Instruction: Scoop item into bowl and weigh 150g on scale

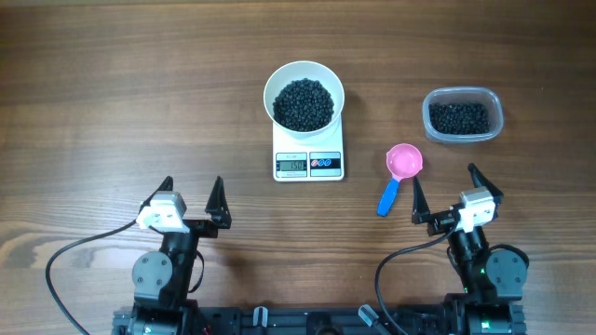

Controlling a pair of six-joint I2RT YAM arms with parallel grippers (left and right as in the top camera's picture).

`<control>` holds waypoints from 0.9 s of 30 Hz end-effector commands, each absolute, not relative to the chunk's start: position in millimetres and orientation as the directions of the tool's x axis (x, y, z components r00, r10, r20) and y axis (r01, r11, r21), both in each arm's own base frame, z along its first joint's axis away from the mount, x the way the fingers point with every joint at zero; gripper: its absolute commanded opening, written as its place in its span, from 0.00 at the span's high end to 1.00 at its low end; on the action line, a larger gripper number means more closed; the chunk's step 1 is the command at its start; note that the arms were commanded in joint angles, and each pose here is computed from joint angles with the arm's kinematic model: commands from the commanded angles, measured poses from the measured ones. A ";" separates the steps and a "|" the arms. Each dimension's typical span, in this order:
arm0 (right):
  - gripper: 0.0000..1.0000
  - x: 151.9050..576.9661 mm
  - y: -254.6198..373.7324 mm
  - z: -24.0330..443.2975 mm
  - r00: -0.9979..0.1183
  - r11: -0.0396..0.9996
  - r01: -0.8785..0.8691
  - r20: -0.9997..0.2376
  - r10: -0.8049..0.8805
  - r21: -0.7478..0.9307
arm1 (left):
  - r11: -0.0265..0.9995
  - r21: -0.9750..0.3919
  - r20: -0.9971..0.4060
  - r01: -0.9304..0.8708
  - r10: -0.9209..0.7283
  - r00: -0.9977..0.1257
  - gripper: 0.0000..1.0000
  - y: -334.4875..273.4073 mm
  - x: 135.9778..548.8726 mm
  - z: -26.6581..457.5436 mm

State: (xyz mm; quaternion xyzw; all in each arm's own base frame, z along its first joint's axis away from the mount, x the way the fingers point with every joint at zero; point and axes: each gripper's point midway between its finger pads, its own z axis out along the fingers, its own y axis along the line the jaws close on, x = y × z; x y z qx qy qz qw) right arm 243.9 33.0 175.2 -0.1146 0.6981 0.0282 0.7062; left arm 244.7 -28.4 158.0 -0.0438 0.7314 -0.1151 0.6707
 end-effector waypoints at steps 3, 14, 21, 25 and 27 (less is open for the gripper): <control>0.00 244.0 31.9 177.1 0.028 0.976 -0.190 -0.994 -0.103 -0.107 | 0.978 -0.191 -0.979 0.080 -0.184 -0.087 0.00 -25.2 244.8 157.8; 0.00 244.0 32.0 177.1 0.028 0.976 -0.190 -0.994 -0.103 -0.107 | 0.980 -0.181 -0.981 0.082 -0.175 -0.085 0.00 -25.4 244.8 158.1; 0.00 244.0 31.9 177.0 0.028 0.976 -0.190 -0.994 -0.103 -0.106 | 0.980 -0.181 -0.981 0.082 -0.175 -0.085 0.00 -25.4 244.8 158.1; 0.00 244.0 32.0 177.1 0.028 0.976 -0.190 -0.994 -0.103 -0.107 | 0.980 -0.181 -0.981 0.082 -0.175 -0.085 0.00 -25.4 244.8 158.1; 0.00 244.0 32.0 177.1 0.028 0.976 -0.190 -0.994 -0.103 -0.106 | 0.980 -0.181 -0.981 0.082 -0.175 -0.085 0.00 -25.4 244.8 158.1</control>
